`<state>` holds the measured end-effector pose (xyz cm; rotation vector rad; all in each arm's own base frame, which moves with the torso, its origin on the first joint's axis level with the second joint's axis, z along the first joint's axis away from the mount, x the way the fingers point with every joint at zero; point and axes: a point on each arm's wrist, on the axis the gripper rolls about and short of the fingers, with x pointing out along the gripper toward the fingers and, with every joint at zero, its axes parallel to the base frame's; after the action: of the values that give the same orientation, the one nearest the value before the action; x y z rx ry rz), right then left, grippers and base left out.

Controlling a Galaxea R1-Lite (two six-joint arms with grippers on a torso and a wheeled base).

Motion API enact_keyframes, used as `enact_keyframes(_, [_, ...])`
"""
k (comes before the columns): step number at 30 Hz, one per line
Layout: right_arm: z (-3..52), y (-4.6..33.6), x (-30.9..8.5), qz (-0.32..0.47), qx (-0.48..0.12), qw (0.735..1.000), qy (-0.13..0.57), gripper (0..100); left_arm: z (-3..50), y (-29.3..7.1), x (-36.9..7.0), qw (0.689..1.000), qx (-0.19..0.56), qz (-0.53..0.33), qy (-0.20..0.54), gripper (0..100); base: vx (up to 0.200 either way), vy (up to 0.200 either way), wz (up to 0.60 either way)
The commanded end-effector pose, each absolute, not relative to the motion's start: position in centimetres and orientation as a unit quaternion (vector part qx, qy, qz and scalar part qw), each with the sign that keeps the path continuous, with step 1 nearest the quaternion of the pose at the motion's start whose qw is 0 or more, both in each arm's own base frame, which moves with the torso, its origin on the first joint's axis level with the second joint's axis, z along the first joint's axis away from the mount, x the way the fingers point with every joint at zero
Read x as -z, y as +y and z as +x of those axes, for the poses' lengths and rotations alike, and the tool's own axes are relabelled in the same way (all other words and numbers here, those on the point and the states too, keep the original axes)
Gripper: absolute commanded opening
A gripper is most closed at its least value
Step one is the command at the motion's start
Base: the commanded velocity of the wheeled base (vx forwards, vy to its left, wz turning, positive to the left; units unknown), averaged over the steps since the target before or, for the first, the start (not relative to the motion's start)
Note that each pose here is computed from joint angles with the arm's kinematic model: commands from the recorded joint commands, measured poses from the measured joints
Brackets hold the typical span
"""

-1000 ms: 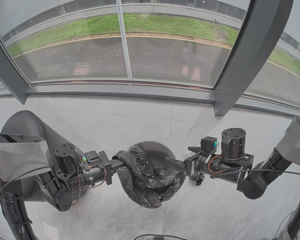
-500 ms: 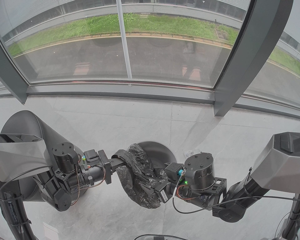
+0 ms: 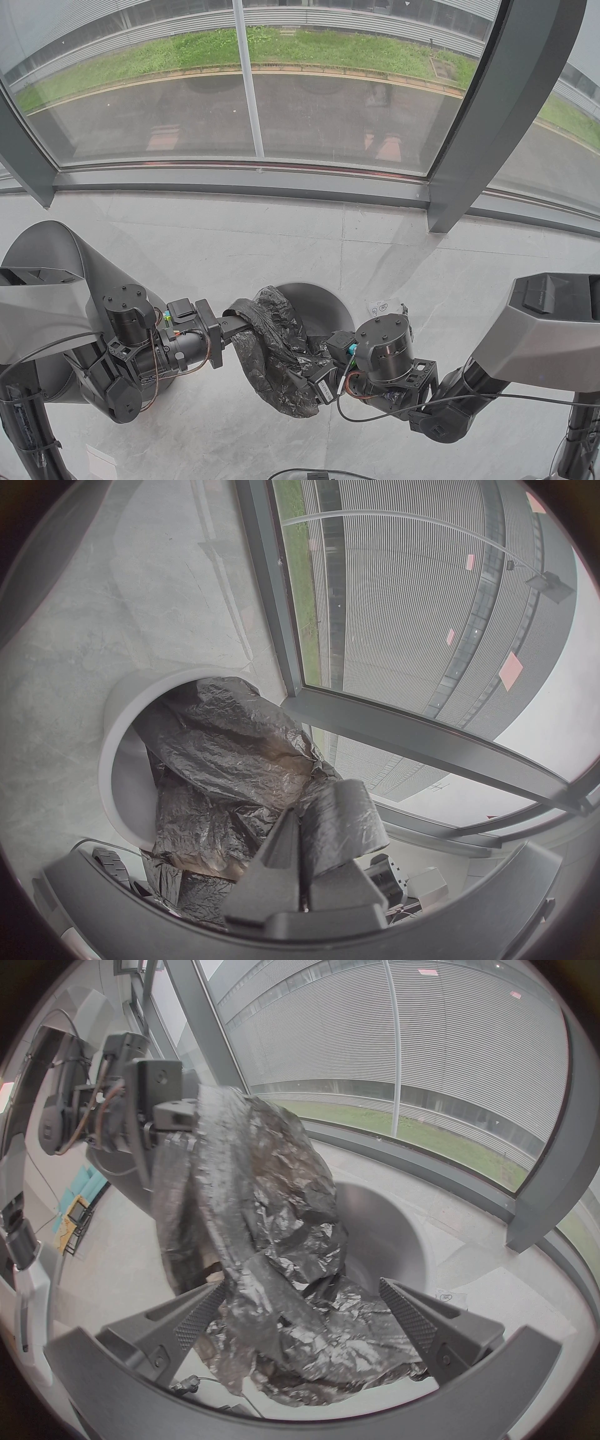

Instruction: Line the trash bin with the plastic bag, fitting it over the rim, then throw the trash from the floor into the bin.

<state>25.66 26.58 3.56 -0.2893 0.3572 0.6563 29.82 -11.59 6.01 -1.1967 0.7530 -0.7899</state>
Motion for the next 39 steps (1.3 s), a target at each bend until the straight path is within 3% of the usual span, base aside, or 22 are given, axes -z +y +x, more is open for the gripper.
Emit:
enact_keyframes(1, [26.7, 26.9, -2.2, -0.149, -0.304, 0.923, 0.180, 100, 29.5, -11.7, -6.5, 0.689, 0.358, -0.534, 0.334, 0, 0.000, 0.000, 0.00])
enact_keyframes(8, [28.0, 27.3, -2.8, -0.146, -0.250, 0.944, 0.156, 100, 28.9, -12.1, -6.5, 0.698, 0.370, -0.515, 0.333, 0, 0.000, 0.000, 0.00])
enact_keyframes(15, [28.1, 27.2, -3.8, -0.140, -0.241, 0.950, 0.143, 100, 28.9, -12.1, -6.0, 0.713, 0.373, -0.494, 0.329, 0, 0.000, 0.000, 0.00])
enact_keyframes(21, [28.5, 27.1, -4.7, -0.123, -0.234, 0.958, 0.115, 100, 28.8, -11.8, -4.7, 0.751, 0.383, -0.435, 0.318, 0, 0.000, 0.000, 0.00])
enact_keyframes(32, [30.4, 25.6, -5.6, -0.108, -0.181, 0.973, 0.093, 100, 28.8, -11.5, -4.6, 0.765, 0.387, -0.414, 0.306, 0, 0.000, 0.000, 0.00])
enact_keyframes(35, [30.8, 25.3, -5.4, -0.108, -0.175, 0.974, 0.094, 100, 28.7, -11.4, -3.2, 0.806, 0.409, -0.323, 0.282, 0, 0.000, 0.000, 0.00])
enact_keyframes(39, [31.3, 25.2, -5.4, -0.106, -0.171, 0.975, 0.092, 100, 28.3, -11.3, -2.3, 0.832, 0.430, -0.237, 0.257, 0, 0.000, 0.000, 0.00])
